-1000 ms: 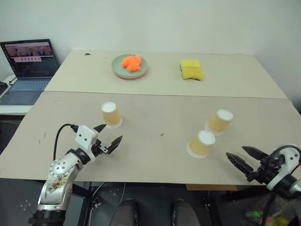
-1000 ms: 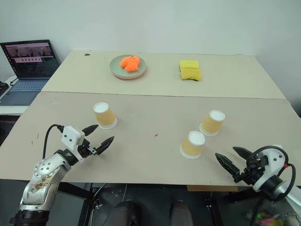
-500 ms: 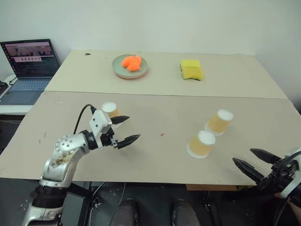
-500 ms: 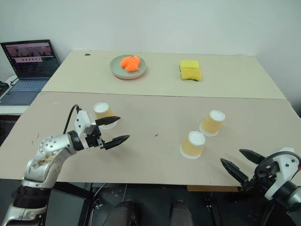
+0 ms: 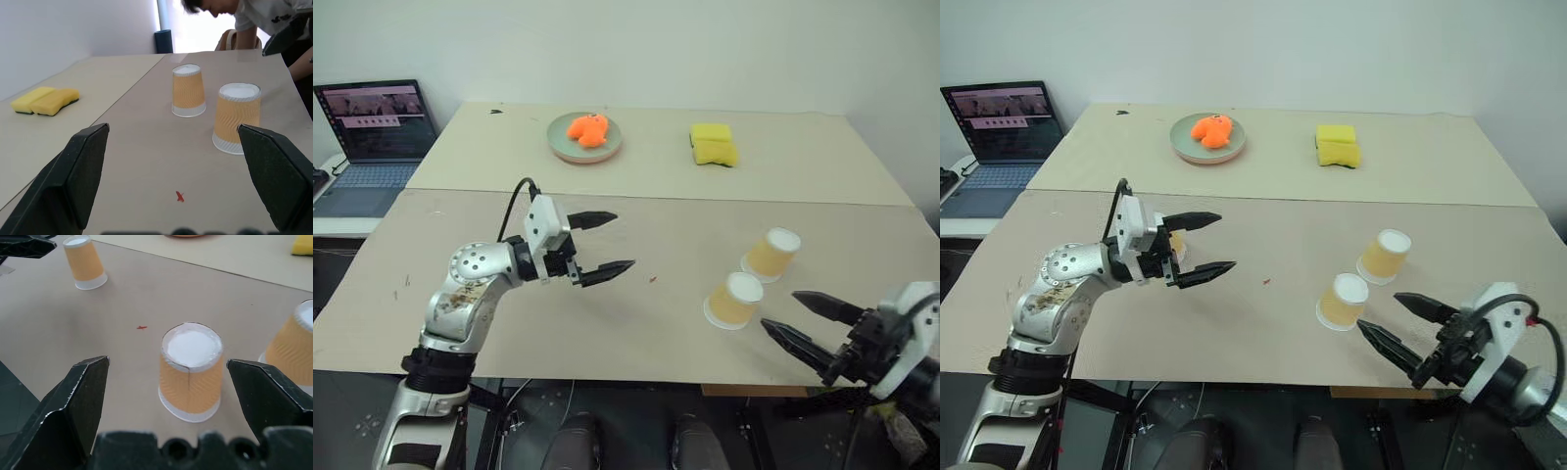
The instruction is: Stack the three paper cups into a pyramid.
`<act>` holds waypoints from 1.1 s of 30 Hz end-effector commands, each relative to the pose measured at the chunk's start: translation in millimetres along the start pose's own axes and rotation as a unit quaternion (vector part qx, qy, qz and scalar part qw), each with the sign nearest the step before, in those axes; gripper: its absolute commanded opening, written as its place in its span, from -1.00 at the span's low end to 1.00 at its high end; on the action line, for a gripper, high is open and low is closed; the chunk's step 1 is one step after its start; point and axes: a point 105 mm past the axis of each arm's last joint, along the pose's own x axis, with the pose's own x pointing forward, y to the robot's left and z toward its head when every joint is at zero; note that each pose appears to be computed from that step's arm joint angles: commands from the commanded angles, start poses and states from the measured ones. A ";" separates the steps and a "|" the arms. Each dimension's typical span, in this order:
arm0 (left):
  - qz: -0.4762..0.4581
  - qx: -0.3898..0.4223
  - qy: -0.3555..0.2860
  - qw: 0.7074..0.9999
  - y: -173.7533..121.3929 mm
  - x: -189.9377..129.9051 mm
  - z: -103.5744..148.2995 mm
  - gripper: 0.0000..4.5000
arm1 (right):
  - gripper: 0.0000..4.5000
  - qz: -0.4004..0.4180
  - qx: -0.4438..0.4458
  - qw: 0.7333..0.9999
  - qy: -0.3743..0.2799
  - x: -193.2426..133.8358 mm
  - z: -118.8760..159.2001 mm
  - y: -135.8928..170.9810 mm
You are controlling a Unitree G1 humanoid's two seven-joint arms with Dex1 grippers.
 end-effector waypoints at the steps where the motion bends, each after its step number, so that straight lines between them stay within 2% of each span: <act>1: 0.006 0.009 -0.006 1.000 -0.7 -3.4 6.0 0.99 | 1.00 0.012 -0.006 1.000 -0.005 3.1 4.6 7.3; 8: 0.011 0.005 0.027 1.000 -6.5 -18.9 -7.2 0.99 | 1.00 0.019 0.004 1.000 -0.006 11.8 0.7 0.9; 17: 0.031 0.003 0.042 0.999 -9.3 -30.9 -8.2 0.99 | 1.00 0.008 -0.005 1.000 -0.009 16.0 -2.9 -14.8; 22: 0.045 -0.011 0.043 0.998 -6.6 -36.1 -10.0 0.99 | 1.00 -0.027 0.000 0.998 -0.054 -4.1 23.8 -30.5; 24: 0.046 -0.014 0.043 0.998 -5.1 -35.8 -11.0 0.99 | 1.00 -0.035 0.002 0.998 -0.057 -8.8 26.6 -33.4; 33: 0.041 -0.010 0.029 0.999 3.4 -27.9 -4.1 0.99 | 1.00 -0.034 0.011 0.999 -0.014 2.0 -11.5 -27.5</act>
